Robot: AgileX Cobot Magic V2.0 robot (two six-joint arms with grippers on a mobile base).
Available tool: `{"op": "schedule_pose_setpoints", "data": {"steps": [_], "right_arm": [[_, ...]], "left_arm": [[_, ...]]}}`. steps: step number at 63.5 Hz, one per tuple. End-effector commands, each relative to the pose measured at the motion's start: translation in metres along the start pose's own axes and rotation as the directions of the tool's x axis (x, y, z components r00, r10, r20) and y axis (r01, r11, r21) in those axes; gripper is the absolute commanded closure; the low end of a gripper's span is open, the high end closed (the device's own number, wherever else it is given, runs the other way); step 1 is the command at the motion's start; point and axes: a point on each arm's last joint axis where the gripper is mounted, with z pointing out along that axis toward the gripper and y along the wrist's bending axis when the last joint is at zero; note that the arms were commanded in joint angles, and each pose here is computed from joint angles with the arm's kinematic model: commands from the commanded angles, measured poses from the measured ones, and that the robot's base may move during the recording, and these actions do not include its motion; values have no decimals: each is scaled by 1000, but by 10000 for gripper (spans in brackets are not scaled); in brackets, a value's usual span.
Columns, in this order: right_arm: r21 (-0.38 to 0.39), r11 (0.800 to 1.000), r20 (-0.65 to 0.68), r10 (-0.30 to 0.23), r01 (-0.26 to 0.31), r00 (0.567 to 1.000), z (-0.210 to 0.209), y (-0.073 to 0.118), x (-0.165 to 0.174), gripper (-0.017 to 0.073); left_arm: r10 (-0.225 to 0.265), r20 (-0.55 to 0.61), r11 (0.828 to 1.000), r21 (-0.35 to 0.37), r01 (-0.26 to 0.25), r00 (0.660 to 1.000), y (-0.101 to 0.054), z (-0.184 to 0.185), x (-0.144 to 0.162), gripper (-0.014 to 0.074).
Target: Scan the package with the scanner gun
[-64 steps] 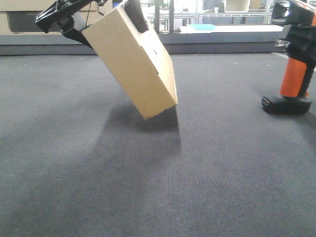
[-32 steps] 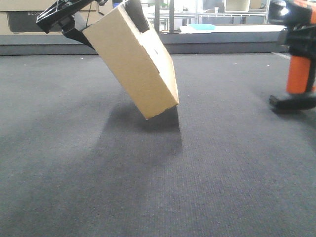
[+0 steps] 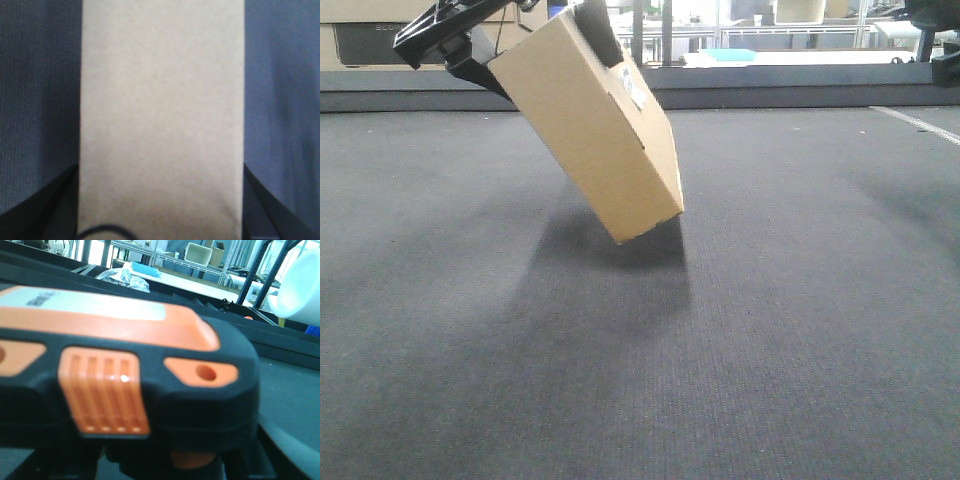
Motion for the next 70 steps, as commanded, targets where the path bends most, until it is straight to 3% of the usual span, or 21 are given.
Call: {"op": "schedule_pose_setpoints", "data": {"steps": [1,19,24,30,38,46,56,70], "right_arm": [[37,999,79,-15,12,997,-1,-5,-12,721],[37,999,80,-18,16,997,-1,-5,-12,721],[33,998,84,44,-47,995,-2,-5,-12,721],[20,984,95,176,-179,980,-2,-6,-14,721],[-31,929,98,369,-368,924,-2,-3,-15,721],[-99,904,131,426,-416,895,0,3,-15,723],[-117,862,193,507,-493,840,8,7,-5,722],[-109,866,188,500,-488,845,15,12,9,722]], "left_arm": [[-2,11,1000,19,2,1000,-4,-2,0,704],[-2,11,1000,19,2,1000,-4,-2,0,704],[-2,11,1000,19,2,1000,-4,-2,0,704],[-2,11,1000,19,2,1000,-4,-2,0,704],[-2,11,1000,19,2,1000,-4,-2,0,704],[-2,11,1000,19,2,1000,-4,-2,0,704],[-2,11,1000,19,2,1000,-4,-2,0,704],[-2,11,1000,19,2,1000,-4,-2,0,704]]}}
